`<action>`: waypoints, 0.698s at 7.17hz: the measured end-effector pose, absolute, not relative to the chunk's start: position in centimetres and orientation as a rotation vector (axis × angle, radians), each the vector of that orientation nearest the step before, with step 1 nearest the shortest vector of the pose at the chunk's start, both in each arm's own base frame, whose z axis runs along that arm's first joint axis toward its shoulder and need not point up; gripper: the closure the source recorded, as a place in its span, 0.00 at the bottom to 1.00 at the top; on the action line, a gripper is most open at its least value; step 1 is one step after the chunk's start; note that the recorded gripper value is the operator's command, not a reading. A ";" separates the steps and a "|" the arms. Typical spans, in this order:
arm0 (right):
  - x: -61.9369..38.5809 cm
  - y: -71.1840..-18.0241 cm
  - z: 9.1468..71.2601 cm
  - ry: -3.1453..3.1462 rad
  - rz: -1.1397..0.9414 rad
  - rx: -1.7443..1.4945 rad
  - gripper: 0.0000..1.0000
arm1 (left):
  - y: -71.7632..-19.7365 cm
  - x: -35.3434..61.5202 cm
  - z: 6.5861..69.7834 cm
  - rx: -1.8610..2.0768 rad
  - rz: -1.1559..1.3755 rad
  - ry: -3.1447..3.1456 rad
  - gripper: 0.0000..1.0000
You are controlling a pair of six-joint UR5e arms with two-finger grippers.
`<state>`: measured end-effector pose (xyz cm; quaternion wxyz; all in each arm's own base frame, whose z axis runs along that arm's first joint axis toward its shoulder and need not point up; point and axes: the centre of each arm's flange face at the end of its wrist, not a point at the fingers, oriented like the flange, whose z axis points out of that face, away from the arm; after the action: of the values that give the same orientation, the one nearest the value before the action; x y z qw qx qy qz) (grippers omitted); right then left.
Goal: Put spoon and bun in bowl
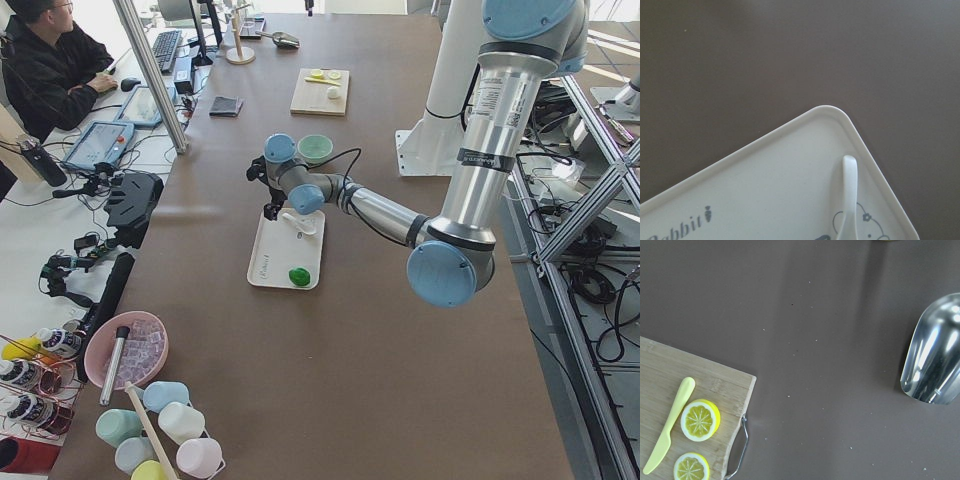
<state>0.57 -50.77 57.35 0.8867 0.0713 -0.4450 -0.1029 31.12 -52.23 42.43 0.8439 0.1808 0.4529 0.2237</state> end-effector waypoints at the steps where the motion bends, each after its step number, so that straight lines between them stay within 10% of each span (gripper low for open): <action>1: 0.0 -50.9 56.7 -0.936 -0.230 0.155 0.00 | -52.1 32.8 42.9 0.378 0.475 0.951 0.03; 5: -3.2 -51.3 54.4 -0.964 -0.316 0.184 0.00 | -50.3 37.2 44.4 0.353 0.515 0.921 0.22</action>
<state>-3.23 -51.29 54.39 0.8701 0.0881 -0.4610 -0.1509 37.19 -50.25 44.42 0.8491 0.1674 0.4373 0.2445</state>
